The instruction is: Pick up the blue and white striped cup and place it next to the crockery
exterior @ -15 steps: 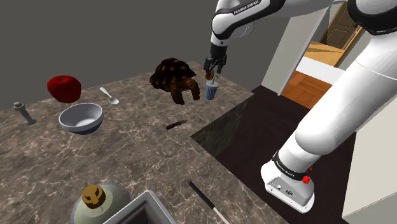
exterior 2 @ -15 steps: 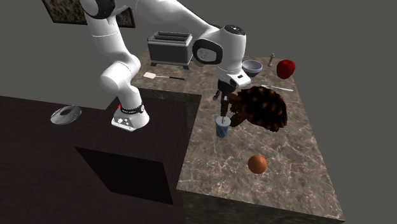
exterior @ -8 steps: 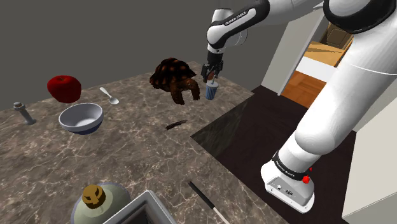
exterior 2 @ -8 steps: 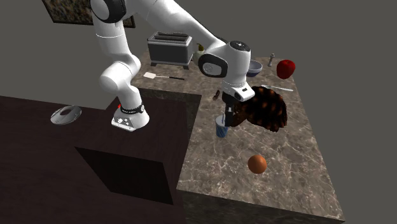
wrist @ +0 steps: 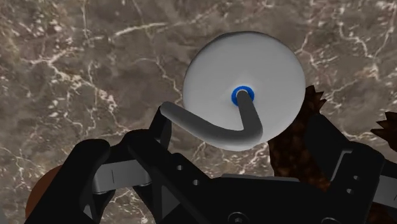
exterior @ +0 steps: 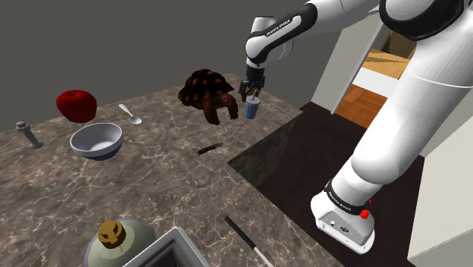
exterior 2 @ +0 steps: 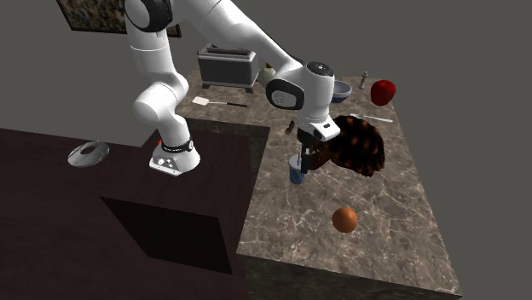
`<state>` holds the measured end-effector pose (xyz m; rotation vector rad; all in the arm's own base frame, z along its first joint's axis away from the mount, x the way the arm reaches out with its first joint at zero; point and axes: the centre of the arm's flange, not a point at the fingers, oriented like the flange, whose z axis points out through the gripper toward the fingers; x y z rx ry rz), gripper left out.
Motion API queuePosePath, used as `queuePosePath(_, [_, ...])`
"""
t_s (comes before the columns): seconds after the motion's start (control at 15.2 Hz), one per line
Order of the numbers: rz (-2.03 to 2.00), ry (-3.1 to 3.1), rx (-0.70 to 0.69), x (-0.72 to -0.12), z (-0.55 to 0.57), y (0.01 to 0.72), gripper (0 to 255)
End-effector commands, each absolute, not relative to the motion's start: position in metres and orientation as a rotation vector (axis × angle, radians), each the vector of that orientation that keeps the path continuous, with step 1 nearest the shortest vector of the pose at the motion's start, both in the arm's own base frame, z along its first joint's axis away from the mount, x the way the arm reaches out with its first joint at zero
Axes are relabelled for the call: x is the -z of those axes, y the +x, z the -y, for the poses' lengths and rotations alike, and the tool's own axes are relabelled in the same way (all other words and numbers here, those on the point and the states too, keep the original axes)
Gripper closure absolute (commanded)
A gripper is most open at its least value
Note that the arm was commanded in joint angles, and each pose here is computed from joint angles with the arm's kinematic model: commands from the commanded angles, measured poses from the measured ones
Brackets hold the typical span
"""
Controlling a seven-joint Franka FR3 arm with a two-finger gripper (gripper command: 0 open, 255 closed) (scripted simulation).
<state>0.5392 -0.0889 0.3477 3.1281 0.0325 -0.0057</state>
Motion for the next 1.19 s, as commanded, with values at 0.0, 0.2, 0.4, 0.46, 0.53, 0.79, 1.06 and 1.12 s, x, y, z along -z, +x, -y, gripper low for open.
queuePosePath(0.0, [-0.032,3.128,0.006,-0.348,0.089,0.539,0])
queuePosePath(0.2, [-0.032,3.128,0.006,-0.348,0.089,0.539,255])
queuePosePath(0.4, [-0.032,3.128,0.006,-0.348,0.089,0.539,255])
queuePosePath(0.46, [-0.032,3.128,0.006,-0.348,0.089,0.539,255])
queuePosePath(0.53, [-0.032,3.128,0.006,-0.348,0.089,0.539,255])
queuePosePath(0.79, [-0.032,3.128,0.006,-0.353,0.089,0.539,255])
queuePosePath(1.06, [-0.032,3.128,0.006,-0.374,0.089,0.539,255])
queuePosePath(1.12, [-0.032,3.128,0.006,-0.379,0.089,0.539,255])
